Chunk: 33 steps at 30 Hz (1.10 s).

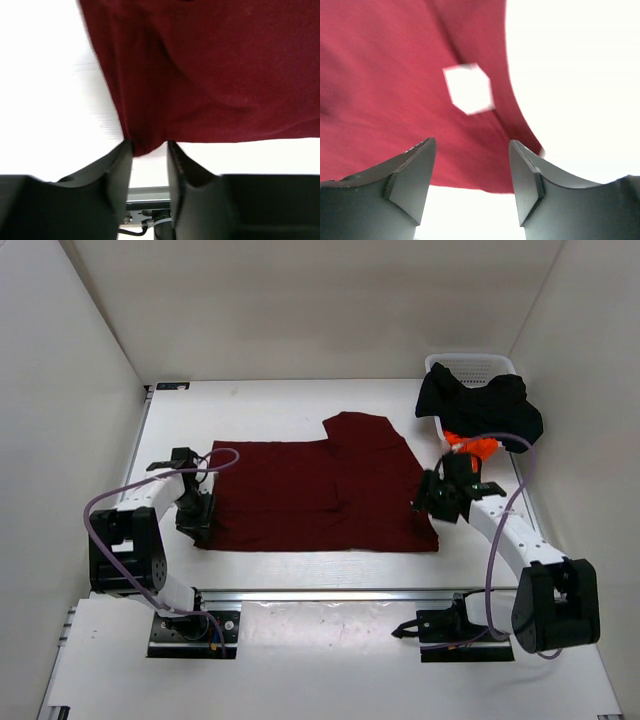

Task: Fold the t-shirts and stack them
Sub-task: Fold the flattened tshirt in 1/3 of the way

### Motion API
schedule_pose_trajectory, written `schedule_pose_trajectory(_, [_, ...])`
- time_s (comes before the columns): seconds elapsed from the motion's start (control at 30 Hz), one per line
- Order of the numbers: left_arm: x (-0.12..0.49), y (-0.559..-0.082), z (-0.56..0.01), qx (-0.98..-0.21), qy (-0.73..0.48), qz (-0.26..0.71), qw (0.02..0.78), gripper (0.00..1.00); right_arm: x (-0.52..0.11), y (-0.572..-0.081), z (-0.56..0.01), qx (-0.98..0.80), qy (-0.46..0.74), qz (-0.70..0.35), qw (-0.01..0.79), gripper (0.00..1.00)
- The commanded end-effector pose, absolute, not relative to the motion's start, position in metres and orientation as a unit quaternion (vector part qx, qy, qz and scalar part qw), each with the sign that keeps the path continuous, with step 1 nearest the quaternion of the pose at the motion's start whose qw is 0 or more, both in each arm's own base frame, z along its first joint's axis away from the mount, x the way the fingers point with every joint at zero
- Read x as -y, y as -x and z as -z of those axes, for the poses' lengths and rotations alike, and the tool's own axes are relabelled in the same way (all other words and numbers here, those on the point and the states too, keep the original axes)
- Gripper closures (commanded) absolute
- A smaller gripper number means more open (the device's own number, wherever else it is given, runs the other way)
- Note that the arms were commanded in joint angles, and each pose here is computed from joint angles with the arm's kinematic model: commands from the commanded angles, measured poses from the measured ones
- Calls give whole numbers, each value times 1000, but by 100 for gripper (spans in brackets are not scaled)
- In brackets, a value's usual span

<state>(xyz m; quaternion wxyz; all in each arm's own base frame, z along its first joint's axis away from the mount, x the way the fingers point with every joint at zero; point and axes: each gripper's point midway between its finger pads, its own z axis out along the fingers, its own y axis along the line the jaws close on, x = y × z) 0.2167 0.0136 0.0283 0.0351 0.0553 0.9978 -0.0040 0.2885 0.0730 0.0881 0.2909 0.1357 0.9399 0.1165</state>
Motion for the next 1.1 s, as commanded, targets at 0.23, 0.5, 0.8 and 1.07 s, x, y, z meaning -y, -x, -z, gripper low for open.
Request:
schedule_pose_trajectory(0.23, [1, -225, -35, -995, -43, 48, 71, 49, -49, -204, -26, -953, -230, -98, 168, 43])
schedule_pose_trajectory(0.5, [12, -217, -8, -996, -49, 74, 13, 86, -66, -205, -11, -941, -260, -152, 152, 79])
schedule_pose_trajectory(0.8, [2, -222, -63, -992, -69, 86, 55, 100, -40, -187, -54, -913, -317, -145, 210, 100])
schedule_pose_trajectory(1.07, [19, -197, -84, -986, -108, 125, -4, 100, -43, -161, -63, -907, -329, -163, 204, 99])
